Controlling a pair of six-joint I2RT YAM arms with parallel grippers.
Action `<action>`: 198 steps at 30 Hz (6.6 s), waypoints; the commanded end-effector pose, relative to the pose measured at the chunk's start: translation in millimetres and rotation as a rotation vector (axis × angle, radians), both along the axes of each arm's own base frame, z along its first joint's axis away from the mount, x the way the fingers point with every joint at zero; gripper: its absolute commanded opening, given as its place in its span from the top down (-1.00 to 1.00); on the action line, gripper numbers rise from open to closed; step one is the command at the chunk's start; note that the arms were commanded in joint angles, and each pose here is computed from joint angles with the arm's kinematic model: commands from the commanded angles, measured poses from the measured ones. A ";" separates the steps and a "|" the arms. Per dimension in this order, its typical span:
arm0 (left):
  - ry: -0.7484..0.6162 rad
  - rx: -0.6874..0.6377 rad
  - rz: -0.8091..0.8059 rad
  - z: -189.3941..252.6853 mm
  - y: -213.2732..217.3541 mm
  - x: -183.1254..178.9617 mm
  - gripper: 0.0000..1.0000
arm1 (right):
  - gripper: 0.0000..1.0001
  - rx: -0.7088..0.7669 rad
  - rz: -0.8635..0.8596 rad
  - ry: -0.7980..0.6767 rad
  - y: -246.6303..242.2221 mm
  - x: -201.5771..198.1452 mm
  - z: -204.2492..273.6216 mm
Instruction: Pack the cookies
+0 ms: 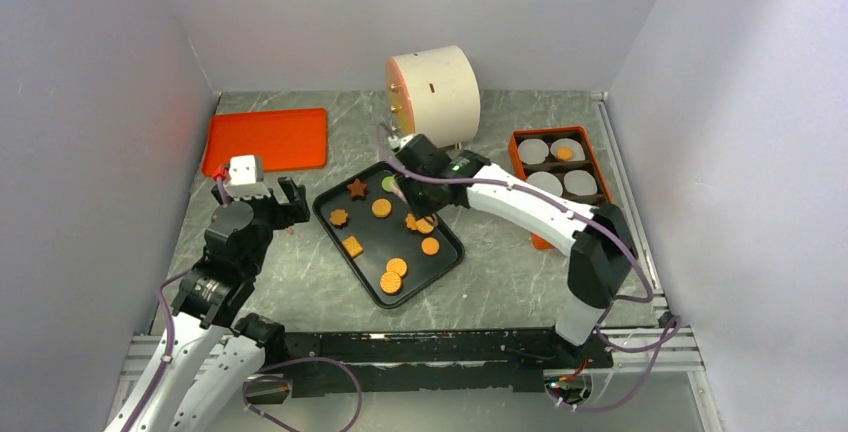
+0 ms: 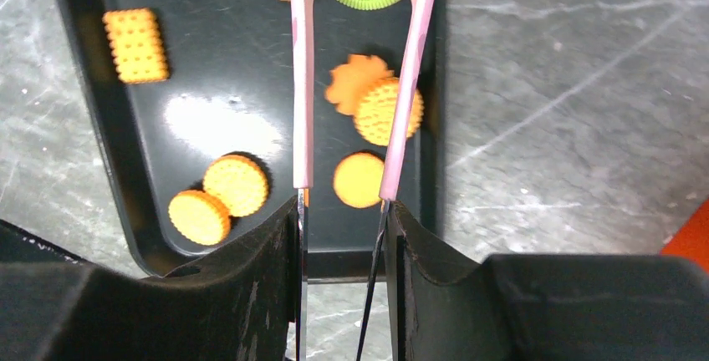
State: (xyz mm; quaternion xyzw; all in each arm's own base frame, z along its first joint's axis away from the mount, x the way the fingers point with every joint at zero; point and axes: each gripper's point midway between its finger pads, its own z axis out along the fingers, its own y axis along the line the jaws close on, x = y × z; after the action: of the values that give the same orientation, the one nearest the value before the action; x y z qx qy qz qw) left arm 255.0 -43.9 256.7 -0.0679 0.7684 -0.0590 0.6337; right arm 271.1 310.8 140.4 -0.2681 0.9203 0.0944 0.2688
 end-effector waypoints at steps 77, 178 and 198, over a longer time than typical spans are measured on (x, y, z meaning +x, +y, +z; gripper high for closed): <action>-0.032 -0.011 -0.040 6.7 -7.9 1.5 -0.85 | 0.10 0.139 -0.781 -0.063 -290.7 154.4 -22.3; -0.030 -0.003 -0.053 5.3 -8.6 3.0 -0.85 | 0.38 0.012 0.124 0.016 38.3 10.5 -18.5; -0.047 -0.002 -0.081 7.9 -12.6 0.7 -0.87 | 0.46 0.087 -0.061 0.014 -39.3 10.2 30.2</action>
State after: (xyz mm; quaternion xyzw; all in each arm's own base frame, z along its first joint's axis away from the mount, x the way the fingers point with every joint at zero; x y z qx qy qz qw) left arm 254.2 -52.7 253.4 -0.0498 0.7705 -0.0782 0.6306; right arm 281.8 292.8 157.5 -0.2626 0.9178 0.1194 0.2727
